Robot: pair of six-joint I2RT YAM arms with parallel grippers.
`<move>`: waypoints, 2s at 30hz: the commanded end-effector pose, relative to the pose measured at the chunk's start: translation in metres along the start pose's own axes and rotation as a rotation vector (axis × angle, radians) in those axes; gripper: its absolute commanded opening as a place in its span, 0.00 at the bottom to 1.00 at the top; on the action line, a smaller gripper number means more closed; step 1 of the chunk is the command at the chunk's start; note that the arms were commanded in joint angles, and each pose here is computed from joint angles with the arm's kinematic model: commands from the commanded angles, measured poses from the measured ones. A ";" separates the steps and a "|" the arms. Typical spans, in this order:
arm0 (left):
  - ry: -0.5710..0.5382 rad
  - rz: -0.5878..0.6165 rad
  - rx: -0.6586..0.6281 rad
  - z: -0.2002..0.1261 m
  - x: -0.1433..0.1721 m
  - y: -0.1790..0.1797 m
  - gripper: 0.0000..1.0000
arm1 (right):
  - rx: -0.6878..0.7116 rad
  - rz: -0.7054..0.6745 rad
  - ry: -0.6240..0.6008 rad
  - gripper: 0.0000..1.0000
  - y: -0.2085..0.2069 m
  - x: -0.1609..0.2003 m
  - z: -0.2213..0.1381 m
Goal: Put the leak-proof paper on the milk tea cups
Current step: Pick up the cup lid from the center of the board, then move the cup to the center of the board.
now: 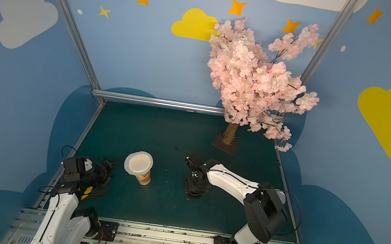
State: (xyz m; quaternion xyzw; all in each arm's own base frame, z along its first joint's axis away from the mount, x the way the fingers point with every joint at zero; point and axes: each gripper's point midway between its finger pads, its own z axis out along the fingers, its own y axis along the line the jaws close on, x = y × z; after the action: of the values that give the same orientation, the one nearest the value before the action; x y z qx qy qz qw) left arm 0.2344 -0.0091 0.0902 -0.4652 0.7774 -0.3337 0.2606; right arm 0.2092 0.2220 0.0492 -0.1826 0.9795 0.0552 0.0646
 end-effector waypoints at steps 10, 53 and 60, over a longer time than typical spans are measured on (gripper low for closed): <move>0.013 0.007 0.004 0.002 0.001 0.000 0.91 | 0.041 -0.009 0.018 0.81 -0.008 -0.002 0.022; 0.318 0.149 -0.049 0.080 0.054 -0.003 0.33 | -0.111 -0.063 -0.153 0.66 -0.001 -0.033 -0.086; 0.352 0.170 -0.059 0.089 0.068 0.002 0.33 | -0.145 -0.155 -0.187 0.66 0.015 -0.044 -0.119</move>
State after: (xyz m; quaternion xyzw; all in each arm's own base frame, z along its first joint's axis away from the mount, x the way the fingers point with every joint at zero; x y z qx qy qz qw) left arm 0.2635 -0.0925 0.0265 -0.3450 0.8561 -0.3639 0.1250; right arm 0.2396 0.2338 0.1603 -0.2305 0.9523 0.1309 0.1514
